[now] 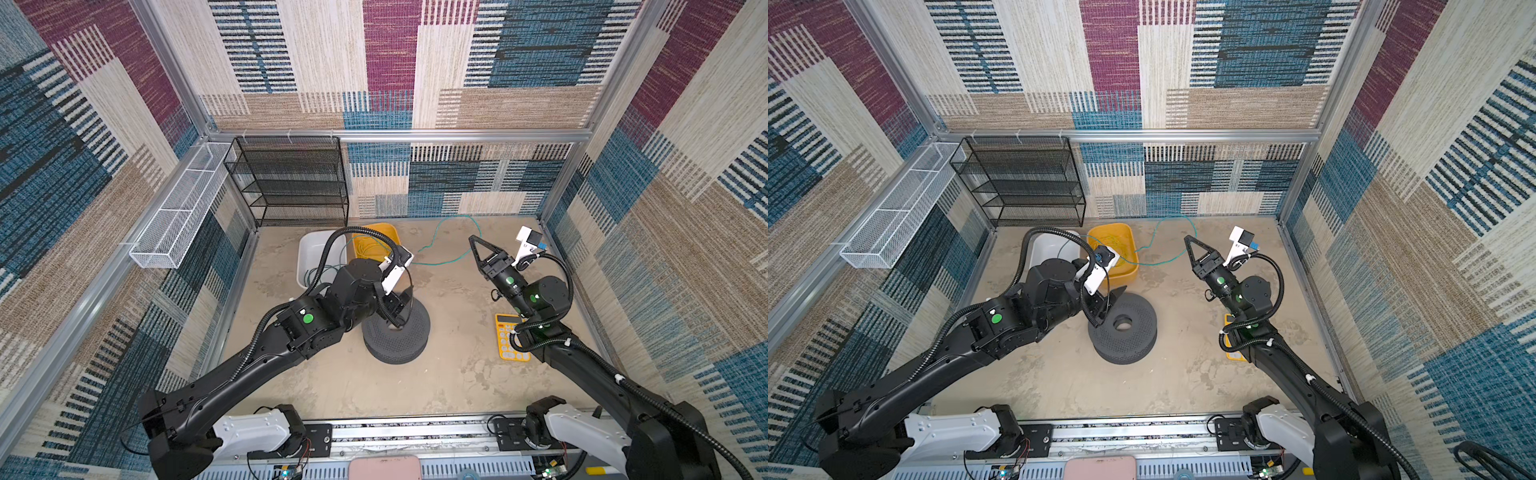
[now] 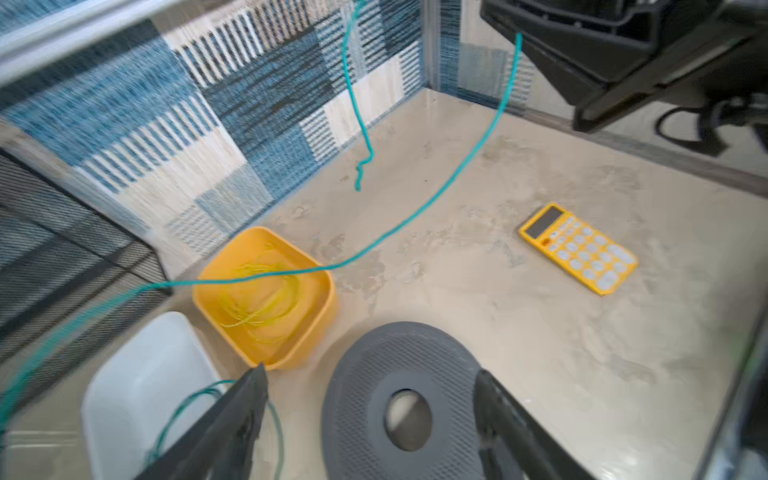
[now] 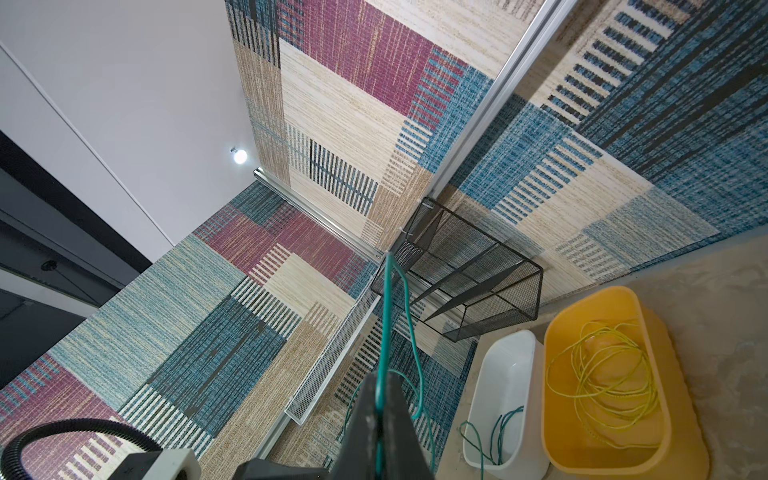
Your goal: Wrap the cables
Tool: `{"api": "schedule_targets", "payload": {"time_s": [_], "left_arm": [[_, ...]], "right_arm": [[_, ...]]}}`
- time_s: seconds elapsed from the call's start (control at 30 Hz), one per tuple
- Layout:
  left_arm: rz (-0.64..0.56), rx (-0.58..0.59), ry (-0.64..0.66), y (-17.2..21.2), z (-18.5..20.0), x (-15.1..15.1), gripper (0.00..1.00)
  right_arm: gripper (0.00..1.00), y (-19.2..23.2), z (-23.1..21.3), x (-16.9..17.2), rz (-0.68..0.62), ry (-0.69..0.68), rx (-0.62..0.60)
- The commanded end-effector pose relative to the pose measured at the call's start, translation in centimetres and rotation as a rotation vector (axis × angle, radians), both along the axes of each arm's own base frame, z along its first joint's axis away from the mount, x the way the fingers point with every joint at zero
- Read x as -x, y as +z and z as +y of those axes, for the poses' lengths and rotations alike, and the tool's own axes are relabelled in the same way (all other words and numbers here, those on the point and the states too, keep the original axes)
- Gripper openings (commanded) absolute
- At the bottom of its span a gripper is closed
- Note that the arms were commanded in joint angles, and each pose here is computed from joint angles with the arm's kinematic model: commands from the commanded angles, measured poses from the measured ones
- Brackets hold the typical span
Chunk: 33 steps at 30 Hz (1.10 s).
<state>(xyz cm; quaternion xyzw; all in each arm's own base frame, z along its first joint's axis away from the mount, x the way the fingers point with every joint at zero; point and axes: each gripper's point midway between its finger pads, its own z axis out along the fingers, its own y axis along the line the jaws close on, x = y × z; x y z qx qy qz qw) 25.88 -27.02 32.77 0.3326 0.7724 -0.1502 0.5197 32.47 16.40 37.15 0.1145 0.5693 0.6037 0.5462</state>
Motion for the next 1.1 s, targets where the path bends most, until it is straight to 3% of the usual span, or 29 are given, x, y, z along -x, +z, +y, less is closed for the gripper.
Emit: {"api": "schedule_targets", "payload": {"time_s": [0.0,0.13,0.27,0.3,0.37,0.5,0.73,0.83,1.07], "left_arm": [[0.099,0.339,-0.025,2.3,-1.0,0.0,0.79],[0.151,0.546,0.009,3.1,0.5,-0.9,0.8],[0.182,0.656,0.042,4.2,1.8,-2.1,0.81],[0.179,0.636,0.029,4.3,1.4,-2.2,0.81],[0.191,0.542,-0.022,3.7,0.2,-2.0,0.73],[0.112,0.254,-0.116,0.8,-2.0,-0.5,0.59],[-0.138,-0.076,-0.23,-1.5,-3.8,2.9,0.6],[-0.257,-0.142,-0.204,-0.9,-4.6,2.2,0.64],[-0.406,-0.194,-0.157,-0.5,-6.2,-0.1,0.66]], "right_arm": [[0.0,0.1,0.2,0.5,-0.025,0.017,0.008],[0.0,-0.2,0.2,1.0,-0.037,0.022,0.012],[0.0,-0.2,0.2,1.7,-0.071,0.029,0.032],[0.0,-0.3,0.3,1.8,-0.07,0.029,0.037],[0.0,-0.5,0.3,1.7,-0.065,0.029,0.038],[0.0,-0.6,0.5,0.8,-0.029,0.022,0.055],[0.0,-0.6,1.2,0.0,-0.002,0.052,0.059],[0.0,-0.7,1.3,0.1,0.003,0.061,0.057],[0.0,-0.8,1.5,0.9,0.004,0.08,0.056]]}}
